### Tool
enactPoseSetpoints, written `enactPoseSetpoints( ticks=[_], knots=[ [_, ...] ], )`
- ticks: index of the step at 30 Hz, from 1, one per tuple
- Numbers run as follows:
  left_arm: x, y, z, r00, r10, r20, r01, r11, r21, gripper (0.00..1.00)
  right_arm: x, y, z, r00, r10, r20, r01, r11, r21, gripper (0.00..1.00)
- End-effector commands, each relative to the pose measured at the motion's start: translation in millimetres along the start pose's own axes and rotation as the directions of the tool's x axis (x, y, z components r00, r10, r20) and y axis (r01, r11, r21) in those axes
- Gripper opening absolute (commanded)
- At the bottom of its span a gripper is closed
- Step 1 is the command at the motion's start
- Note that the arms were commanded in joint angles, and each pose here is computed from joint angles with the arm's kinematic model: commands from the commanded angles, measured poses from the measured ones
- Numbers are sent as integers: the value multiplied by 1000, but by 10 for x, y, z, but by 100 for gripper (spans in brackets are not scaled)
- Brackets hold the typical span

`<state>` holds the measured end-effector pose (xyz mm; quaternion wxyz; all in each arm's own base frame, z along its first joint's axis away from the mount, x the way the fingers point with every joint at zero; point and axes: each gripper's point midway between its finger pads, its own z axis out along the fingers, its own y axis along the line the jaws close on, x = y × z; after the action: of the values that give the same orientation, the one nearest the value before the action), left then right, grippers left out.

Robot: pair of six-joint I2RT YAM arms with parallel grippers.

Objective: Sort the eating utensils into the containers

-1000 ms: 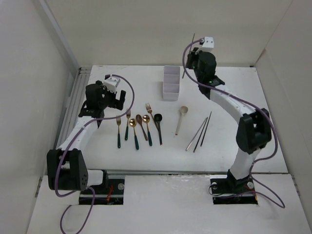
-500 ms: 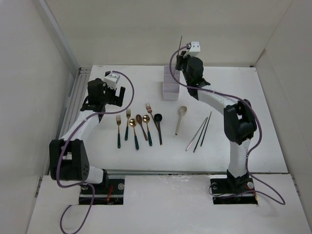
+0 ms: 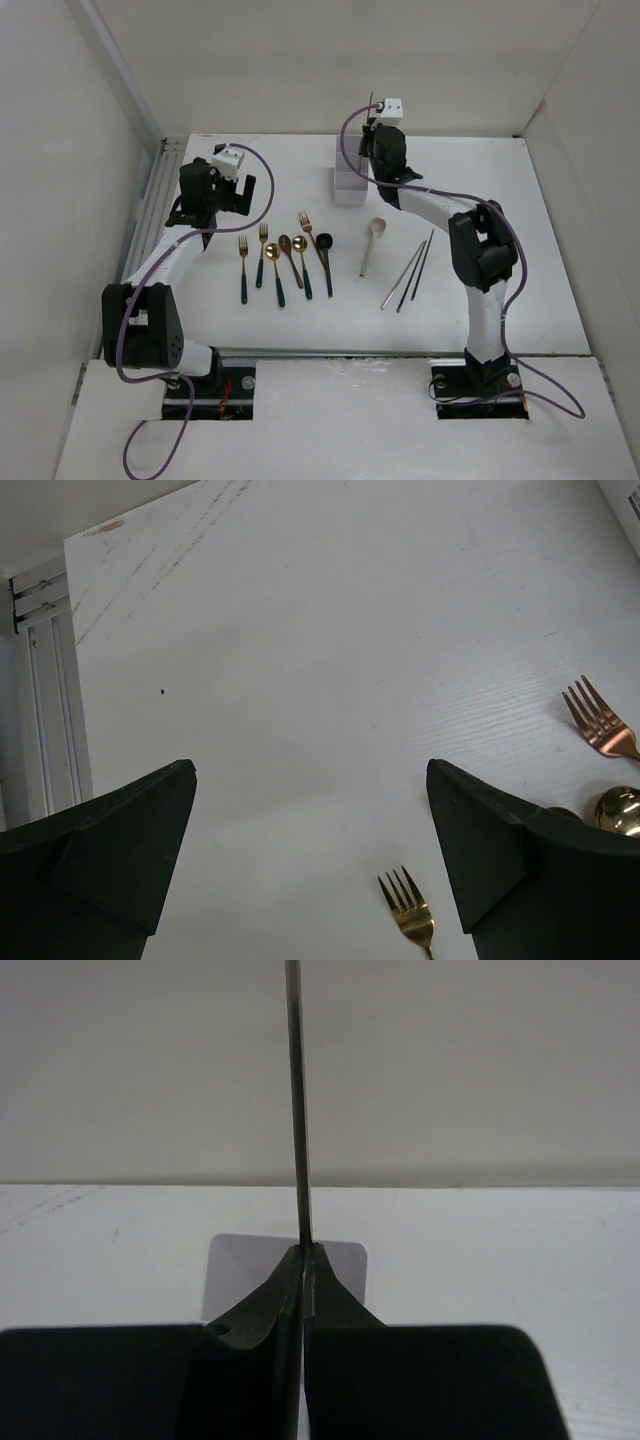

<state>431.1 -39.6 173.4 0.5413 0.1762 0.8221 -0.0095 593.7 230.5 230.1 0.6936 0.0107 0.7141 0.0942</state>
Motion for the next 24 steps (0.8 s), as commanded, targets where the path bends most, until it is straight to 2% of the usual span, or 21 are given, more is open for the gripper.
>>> enactPoseSetpoints(
  ticks=[1,6,12,17,19,22,24],
  knots=[
    [-294,77,-5,996,27,85,-25,999,-30,100,-12,99,-63,1000,0,-4,0,999,37,0],
    [-277,86,-26,996,27,83,-24,999,-38,100,211,53,-132,995,3,-95,5,996,85,2],
    [-257,78,-38,996,28,90,-25,999,-41,100,274,6,-204,993,12,-116,0,995,99,23],
    [-222,63,-53,996,19,90,-16,999,-40,100,249,-19,-277,992,9,-123,3,995,101,32],
    [-214,38,-71,995,19,93,-16,999,-29,100,293,-27,-319,991,5,-136,8,996,93,39],
    [-227,18,-88,994,12,105,-9,1000,-22,100,113,27,-378,993,16,-114,-9,998,62,47],
    [-263,19,-114,993,5,115,-2,1000,-24,100,-48,48,-469,995,14,-101,-10,999,39,58]
  ],
)
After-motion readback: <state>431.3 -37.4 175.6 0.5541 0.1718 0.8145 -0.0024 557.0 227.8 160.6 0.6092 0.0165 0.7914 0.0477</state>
